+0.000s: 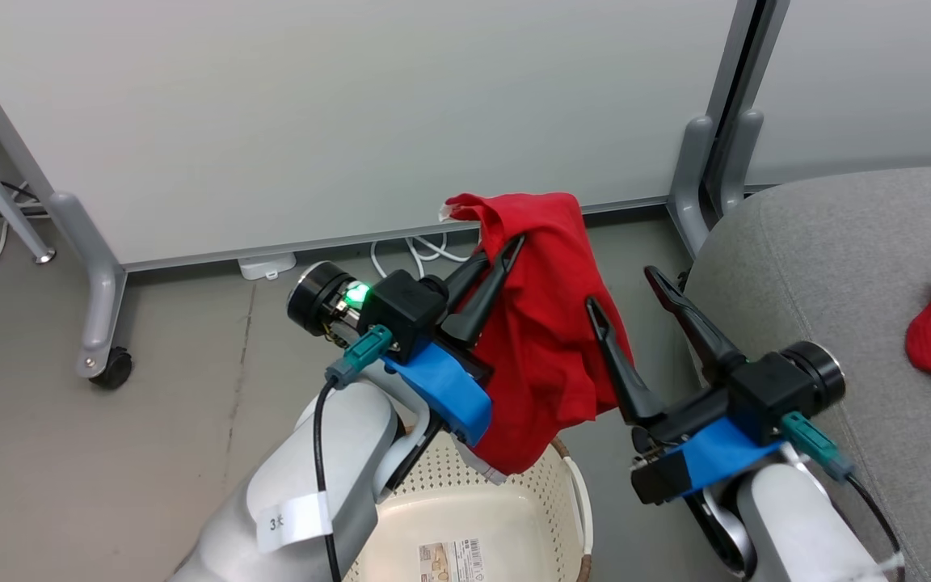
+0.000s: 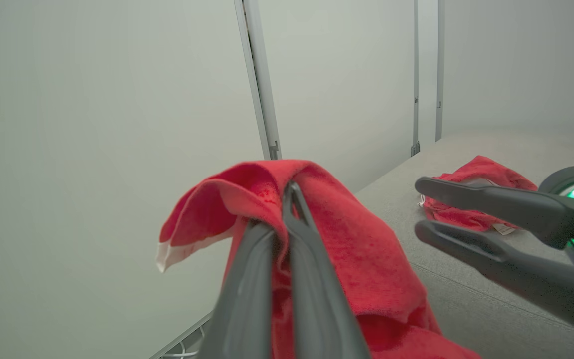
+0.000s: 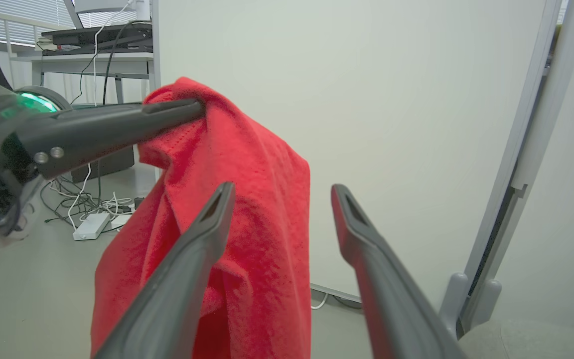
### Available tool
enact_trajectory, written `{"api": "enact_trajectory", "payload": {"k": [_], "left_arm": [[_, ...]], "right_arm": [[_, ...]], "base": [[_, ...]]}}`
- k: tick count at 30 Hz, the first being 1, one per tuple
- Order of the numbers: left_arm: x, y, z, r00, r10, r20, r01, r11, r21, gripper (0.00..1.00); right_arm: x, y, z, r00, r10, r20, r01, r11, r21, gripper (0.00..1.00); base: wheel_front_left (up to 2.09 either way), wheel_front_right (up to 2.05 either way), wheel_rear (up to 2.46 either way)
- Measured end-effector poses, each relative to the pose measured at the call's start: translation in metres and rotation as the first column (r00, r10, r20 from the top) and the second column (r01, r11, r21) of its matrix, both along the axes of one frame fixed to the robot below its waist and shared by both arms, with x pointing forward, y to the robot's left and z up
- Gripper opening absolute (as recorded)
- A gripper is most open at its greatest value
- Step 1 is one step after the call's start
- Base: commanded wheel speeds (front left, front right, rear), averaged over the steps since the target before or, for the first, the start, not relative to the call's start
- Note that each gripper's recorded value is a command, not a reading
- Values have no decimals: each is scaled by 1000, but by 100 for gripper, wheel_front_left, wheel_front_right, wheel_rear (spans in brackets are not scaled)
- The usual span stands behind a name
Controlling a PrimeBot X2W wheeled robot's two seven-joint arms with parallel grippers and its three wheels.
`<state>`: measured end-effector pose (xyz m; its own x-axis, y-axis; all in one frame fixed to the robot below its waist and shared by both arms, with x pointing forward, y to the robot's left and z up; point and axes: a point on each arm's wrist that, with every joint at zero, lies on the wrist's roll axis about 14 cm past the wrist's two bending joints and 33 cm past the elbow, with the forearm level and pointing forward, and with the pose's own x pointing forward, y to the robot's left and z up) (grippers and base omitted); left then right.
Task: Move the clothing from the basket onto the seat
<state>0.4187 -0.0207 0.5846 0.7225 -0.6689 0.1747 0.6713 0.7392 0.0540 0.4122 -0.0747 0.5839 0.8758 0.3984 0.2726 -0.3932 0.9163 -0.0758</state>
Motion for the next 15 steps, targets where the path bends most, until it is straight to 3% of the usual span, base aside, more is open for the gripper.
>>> {"api": "enact_trajectory", "payload": {"k": [6, 15], "left_arm": [[-4, -9, -2, 999, -32, 1, 32, 999, 7, 0], [-12, -22, -1, 997, -81, 12, 80, 997, 10, 0]], "right_arm": [[13, 22, -2, 998, 64, -7, -65, 997, -47, 100], [34, 28, -21, 996, 68, -60, -75, 990, -122, 100]], "base": [[0, 0, 0], [0, 0, 0]]}}
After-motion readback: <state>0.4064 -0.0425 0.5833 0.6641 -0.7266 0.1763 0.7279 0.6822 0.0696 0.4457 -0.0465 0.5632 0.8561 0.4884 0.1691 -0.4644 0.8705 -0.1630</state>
